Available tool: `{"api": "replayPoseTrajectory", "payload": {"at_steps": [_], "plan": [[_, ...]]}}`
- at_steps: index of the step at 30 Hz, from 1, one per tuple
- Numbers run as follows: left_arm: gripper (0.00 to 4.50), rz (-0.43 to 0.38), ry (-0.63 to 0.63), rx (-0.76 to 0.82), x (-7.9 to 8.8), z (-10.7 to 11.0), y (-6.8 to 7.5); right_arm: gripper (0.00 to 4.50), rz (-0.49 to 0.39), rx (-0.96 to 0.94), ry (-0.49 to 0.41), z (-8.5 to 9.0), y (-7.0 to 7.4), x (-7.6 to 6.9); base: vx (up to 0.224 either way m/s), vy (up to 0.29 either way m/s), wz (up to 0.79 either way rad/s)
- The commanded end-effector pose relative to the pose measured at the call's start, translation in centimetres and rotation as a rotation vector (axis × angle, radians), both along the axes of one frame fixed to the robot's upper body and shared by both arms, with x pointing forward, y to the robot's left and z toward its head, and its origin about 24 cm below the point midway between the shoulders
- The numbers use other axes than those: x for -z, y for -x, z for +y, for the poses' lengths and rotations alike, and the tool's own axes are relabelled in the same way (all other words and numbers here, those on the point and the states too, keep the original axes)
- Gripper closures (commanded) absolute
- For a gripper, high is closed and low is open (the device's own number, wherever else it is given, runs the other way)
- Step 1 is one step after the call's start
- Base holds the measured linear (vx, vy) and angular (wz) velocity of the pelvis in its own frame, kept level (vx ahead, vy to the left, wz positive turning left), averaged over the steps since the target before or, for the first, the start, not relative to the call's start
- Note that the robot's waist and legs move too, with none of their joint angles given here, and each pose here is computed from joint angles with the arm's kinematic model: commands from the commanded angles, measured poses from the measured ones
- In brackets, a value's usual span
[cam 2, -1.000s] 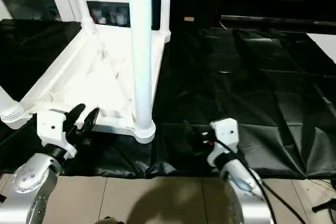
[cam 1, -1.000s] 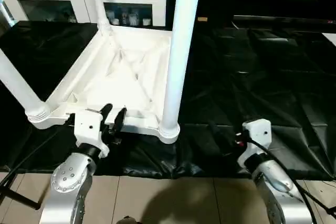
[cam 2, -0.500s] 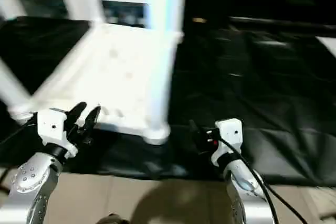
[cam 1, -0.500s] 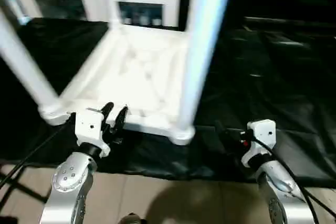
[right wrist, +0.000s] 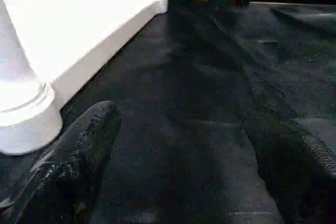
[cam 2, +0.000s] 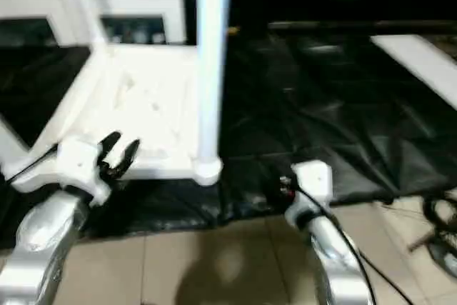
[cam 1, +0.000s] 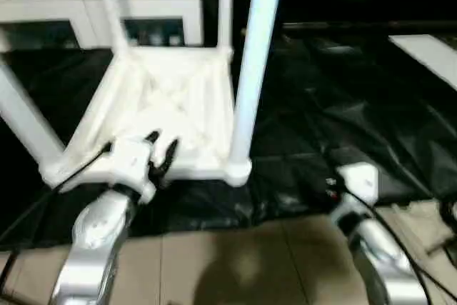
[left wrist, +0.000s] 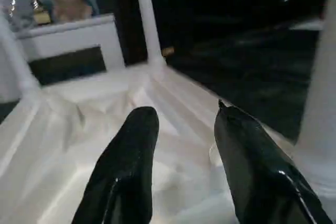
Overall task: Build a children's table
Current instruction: Rotate leg to tighten
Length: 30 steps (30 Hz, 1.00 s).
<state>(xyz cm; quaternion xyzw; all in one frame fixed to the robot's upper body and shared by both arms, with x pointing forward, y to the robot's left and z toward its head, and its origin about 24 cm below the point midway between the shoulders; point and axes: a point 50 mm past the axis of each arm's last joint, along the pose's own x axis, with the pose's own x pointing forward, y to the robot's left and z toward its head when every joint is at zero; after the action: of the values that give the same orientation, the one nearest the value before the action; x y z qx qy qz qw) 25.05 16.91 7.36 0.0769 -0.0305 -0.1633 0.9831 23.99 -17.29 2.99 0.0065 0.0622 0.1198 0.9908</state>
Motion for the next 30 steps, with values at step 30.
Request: {"api": "replayPoseTrajectory", "payload": {"at_steps": [30], "plan": [[2.45,0.027,-0.015,-0.074,0.8,0.6,0.0,0.31,0.033,-0.074,0.029,0.0,-1.1,0.0,-0.024,0.044,0.12]]}}
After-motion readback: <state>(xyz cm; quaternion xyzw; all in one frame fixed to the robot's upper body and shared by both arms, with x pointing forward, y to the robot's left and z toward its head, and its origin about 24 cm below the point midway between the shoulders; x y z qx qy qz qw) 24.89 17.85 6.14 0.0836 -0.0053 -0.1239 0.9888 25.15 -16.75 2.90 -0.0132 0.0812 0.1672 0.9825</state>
